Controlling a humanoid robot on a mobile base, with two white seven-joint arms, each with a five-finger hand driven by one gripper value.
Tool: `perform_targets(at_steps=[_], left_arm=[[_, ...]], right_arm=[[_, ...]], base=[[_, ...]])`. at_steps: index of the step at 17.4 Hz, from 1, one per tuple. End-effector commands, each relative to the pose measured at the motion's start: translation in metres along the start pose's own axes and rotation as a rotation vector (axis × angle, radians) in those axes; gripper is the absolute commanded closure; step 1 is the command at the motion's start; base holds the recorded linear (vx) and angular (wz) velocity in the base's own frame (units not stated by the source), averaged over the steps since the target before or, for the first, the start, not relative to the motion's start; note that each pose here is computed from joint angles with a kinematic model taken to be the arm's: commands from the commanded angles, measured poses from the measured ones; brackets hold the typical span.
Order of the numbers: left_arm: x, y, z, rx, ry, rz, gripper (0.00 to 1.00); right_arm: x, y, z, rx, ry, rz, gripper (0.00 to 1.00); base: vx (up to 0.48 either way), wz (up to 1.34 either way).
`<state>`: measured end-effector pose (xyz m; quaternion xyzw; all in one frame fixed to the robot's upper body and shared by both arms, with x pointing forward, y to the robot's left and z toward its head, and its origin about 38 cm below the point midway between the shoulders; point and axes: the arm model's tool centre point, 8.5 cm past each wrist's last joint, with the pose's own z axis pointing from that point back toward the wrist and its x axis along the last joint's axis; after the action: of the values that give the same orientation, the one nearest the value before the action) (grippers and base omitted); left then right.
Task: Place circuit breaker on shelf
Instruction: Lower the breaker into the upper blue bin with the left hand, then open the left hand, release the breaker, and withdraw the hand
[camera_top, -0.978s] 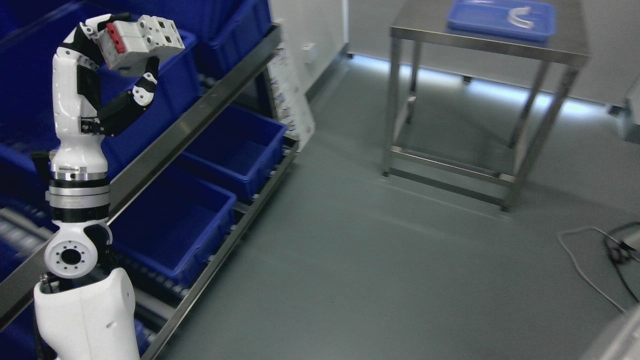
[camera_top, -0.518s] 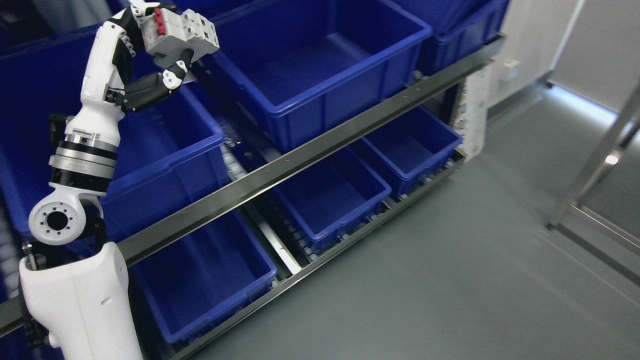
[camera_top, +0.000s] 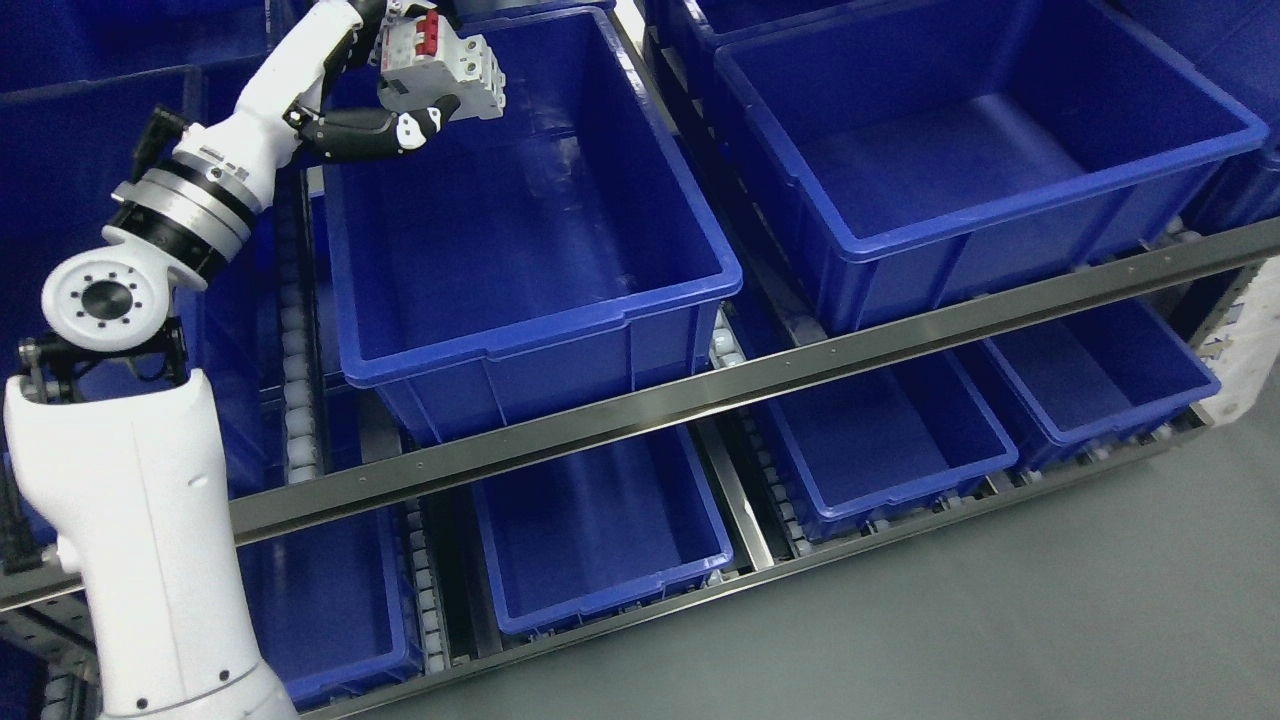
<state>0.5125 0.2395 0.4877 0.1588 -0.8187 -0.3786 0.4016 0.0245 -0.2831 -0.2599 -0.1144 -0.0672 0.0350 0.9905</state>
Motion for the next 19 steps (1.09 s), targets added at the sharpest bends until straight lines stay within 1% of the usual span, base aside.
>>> perform_targets(at_steps=[1,4,6,8,9,11,12,14,16,18,19], left_arm=[[-0.069,-0.039,-0.051,-0.31,0.283,-0.082,0.86],[-0.081,-0.059,-0.071,-0.372,0.33,-0.05,0.87],[-0.097,-0.072,-0.073,-0.389,0.371,-0.042,0.87],[-0.1,-0.085,-0.077,-0.405,0.388,-0.055,0.87],[-0.097,-0.091,-0.08,-0.403,0.384,-0.064,0.86],[-0.104,-0.1,-0.079,-0.382,0.406,-0.074,0.86],[-0.109,-0.102,-0.077,-0.355,0.421,-0.077,0.84],[-0.105,-0.11,-0.084,-0.286,0.413,-0.075,0.82],[-0.103,-0.111,-0.086,-0.265,0.41,-0.076,0.78],[-0.109,-0.116,-0.083,-0.27,0.426,-0.07,0.7],[-0.11,-0.118,-0.083,-0.259,0.429,-0.07,0.64]], right_arm=[[-0.006,-0.01,-0.001,-0.013,0.055,0.031,0.0],[-0.006,-0.01,-0.001,-0.013,0.055,0.031,0.0],[-0.006,-0.01,-0.001,-0.013,0.055,0.031,0.0],[-0.006,-0.01,-0.001,-0.013,0.055,0.031,0.0],[-0.006,-0.01,-0.001,-0.013,0.055,0.031,0.0],[-0.006,-0.01,-0.001,-0.013,0.055,0.031,0.0],[-0.006,-0.01,-0.001,-0.013,0.055,0.031,0.0],[-0.006,-0.01,-0.001,-0.013,0.055,0.031,0.0],[-0.006,-0.01,-0.001,-0.013,0.055,0.031,0.0],[-0.006,-0.01,-0.001,-0.013,0.055,0.031,0.0],[-0.006,-0.01,-0.001,-0.013,0.055,0.031,0.0]], base=[[0.07,0.34],[0.049,0.21],[0.027,0.11],[0.0,0.0],[-0.004,-0.05],[-0.01,-0.03],[-0.016,-0.01],[-0.008,-0.02],[-0.001,-0.02],[0.0,0.0],[0.0,0.0]])
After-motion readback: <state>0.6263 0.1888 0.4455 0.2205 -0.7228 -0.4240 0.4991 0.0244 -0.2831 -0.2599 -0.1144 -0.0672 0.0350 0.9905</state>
